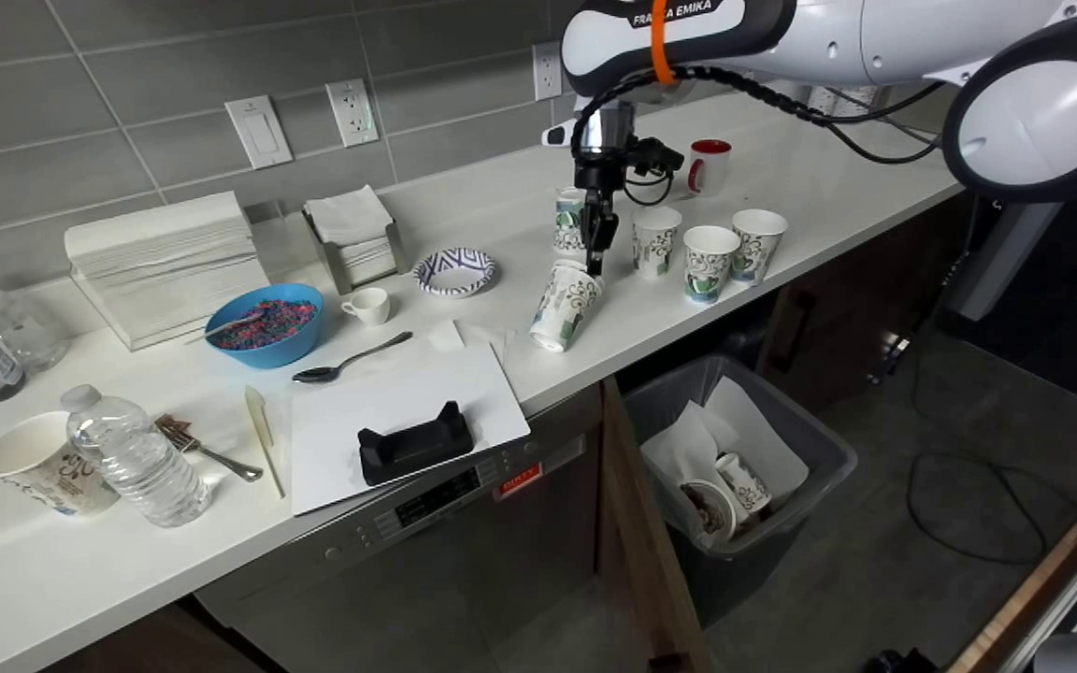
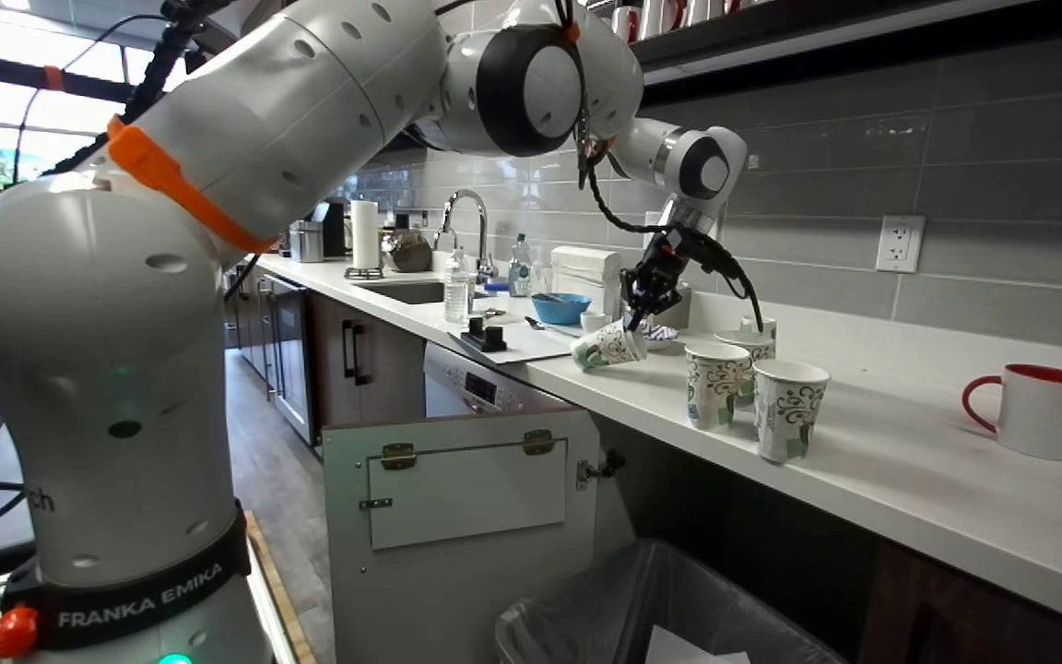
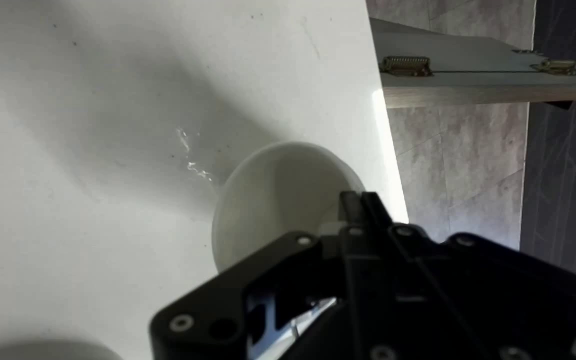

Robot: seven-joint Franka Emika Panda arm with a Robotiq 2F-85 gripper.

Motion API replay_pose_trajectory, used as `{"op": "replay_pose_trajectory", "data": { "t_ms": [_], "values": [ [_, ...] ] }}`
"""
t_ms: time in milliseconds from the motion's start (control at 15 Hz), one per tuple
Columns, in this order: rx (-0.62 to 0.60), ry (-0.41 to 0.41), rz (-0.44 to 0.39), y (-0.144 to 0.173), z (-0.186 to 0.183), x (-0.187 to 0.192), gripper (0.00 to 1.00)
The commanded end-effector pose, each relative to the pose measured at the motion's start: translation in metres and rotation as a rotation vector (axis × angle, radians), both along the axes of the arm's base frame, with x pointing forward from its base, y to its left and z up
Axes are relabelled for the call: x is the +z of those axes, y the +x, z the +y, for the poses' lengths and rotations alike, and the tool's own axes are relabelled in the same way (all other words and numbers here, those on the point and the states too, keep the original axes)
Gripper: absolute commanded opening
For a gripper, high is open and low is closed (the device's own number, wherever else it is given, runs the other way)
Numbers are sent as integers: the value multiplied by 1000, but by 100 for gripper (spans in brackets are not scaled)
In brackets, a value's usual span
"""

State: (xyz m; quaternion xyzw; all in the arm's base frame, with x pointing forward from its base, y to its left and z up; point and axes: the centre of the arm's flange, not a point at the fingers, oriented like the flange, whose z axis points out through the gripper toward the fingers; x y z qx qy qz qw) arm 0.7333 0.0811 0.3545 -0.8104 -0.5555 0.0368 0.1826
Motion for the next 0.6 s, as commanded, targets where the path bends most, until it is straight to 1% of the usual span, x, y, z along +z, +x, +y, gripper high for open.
{"op": "replay_pose_trajectory", "data": {
  "t_ms": [0, 533],
  "values": [
    [-79, -59, -13, 21, -3, -10, 1],
    [-200, -157, -36, 29, -25, -6, 1]
  ]
}}
